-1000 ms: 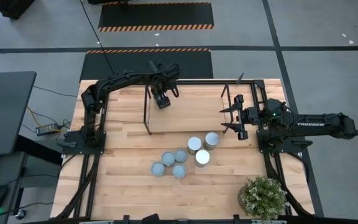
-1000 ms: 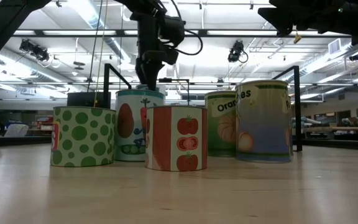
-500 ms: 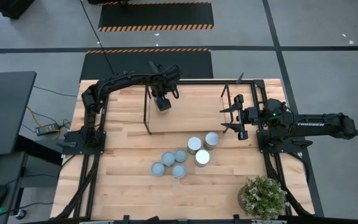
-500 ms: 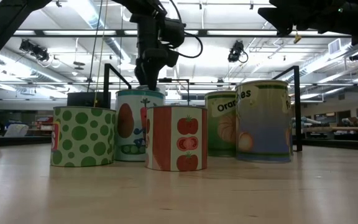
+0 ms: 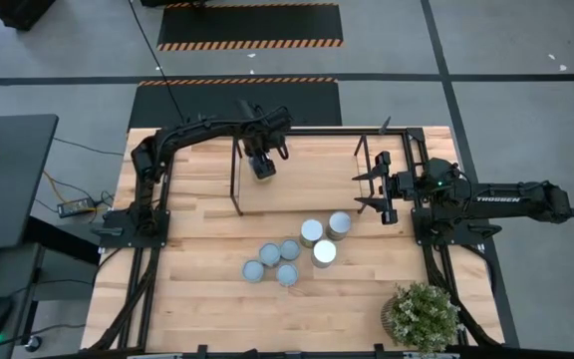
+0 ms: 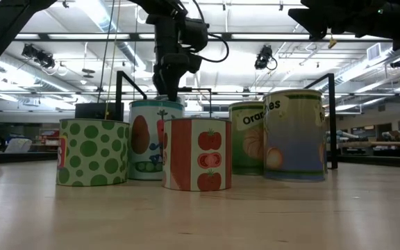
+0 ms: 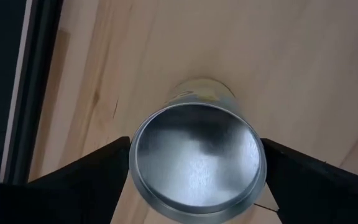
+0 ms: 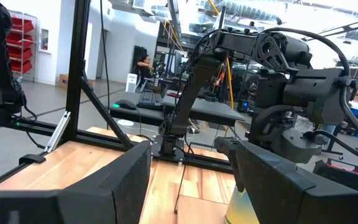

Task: Pick and place cans onto a shelf
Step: Put the canned carrots on the shelf

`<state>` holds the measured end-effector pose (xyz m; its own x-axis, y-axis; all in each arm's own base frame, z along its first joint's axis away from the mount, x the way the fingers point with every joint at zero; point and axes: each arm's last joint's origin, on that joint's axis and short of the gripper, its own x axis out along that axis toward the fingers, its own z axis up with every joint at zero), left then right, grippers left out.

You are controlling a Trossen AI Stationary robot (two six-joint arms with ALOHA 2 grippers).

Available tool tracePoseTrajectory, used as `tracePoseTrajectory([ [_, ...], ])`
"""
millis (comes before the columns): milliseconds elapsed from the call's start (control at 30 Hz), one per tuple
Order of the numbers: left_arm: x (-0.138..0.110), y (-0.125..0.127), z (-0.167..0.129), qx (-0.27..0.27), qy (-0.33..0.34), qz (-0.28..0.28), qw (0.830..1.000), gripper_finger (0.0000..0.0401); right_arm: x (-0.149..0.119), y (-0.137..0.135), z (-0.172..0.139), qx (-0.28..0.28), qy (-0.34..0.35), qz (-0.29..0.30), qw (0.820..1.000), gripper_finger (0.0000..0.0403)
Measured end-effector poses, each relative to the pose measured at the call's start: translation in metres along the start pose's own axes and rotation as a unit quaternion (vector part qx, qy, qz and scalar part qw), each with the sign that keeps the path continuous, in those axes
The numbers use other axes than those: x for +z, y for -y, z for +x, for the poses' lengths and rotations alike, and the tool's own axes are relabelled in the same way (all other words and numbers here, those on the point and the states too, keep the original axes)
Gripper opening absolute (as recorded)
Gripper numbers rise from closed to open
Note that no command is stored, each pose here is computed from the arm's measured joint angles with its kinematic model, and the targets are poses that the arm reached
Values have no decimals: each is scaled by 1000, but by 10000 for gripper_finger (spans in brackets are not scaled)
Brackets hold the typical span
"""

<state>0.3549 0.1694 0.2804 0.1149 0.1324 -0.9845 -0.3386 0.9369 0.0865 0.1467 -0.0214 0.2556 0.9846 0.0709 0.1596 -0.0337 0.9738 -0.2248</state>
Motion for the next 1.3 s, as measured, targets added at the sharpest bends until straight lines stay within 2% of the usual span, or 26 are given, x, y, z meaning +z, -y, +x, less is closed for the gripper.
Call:
tracePoseTrajectory([
  [467, -2, 2, 0, 0, -10, 22, 1000, 355, 0, 0, 0, 0, 0, 0, 1000, 245],
  [1300, -2, 2, 0, 0, -10, 29, 1000, 355, 0, 0, 0, 0, 0, 0, 1000, 245],
])
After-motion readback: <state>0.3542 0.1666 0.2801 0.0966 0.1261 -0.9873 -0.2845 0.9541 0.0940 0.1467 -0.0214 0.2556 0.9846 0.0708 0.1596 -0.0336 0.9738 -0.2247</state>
